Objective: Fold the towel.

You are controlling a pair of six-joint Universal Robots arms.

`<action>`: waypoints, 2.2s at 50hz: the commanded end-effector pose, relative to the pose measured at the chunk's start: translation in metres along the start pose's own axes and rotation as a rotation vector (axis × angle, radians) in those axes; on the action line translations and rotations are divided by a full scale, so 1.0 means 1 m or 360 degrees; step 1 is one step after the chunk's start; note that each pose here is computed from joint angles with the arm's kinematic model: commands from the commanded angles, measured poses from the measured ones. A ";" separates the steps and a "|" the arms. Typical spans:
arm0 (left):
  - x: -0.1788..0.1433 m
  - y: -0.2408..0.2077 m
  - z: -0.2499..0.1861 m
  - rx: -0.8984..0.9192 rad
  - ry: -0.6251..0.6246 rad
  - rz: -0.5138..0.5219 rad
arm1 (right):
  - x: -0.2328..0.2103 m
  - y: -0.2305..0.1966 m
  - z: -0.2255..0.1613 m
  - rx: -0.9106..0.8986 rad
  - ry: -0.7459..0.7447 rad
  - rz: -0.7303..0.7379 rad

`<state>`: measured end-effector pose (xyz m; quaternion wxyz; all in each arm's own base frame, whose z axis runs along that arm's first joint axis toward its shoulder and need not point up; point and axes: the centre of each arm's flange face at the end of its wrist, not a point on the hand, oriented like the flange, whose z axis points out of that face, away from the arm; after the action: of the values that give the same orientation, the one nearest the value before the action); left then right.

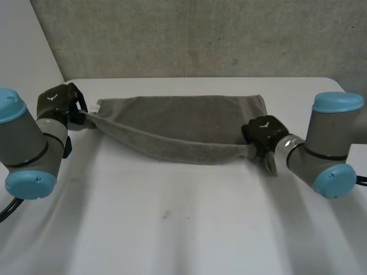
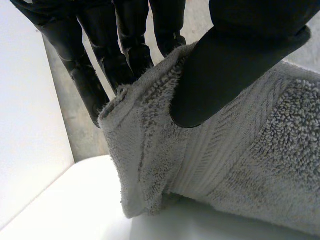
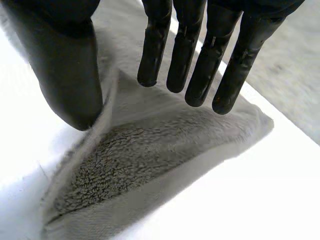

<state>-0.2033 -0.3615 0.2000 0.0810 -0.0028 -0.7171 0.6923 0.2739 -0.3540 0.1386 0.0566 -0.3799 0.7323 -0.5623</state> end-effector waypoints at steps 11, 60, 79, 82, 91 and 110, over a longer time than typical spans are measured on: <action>-0.001 -0.005 -0.006 0.0009 0.0000 -0.0006 | 0.030 0.025 -0.017 -0.0129 0.0147 0.0736; -0.021 -0.008 -0.152 -0.0473 0.0167 0.0350 | 0.039 -0.035 -0.181 -0.0473 0.0075 -0.0272; -0.016 0.019 -0.053 -0.0394 0.0324 0.0371 | 0.060 -0.022 -0.055 -0.0224 0.0112 -0.0269; -0.012 0.028 -0.025 -0.0386 0.0311 0.0384 | 0.065 -0.019 -0.029 -0.0181 0.0171 -0.0288; 0.003 0.049 0.029 -0.0311 0.0312 0.0408 | 0.067 -0.017 0.014 -0.0097 0.0246 -0.0345; 0.013 0.050 0.057 -0.0201 0.0322 0.0294 | 0.083 -0.017 0.052 0.0007 0.0397 -0.0384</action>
<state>-0.2274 -0.4139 0.1465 0.0658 -0.1647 -0.7461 0.6417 0.2505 -0.4428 0.1574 -0.0973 -0.4015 0.6861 -0.5988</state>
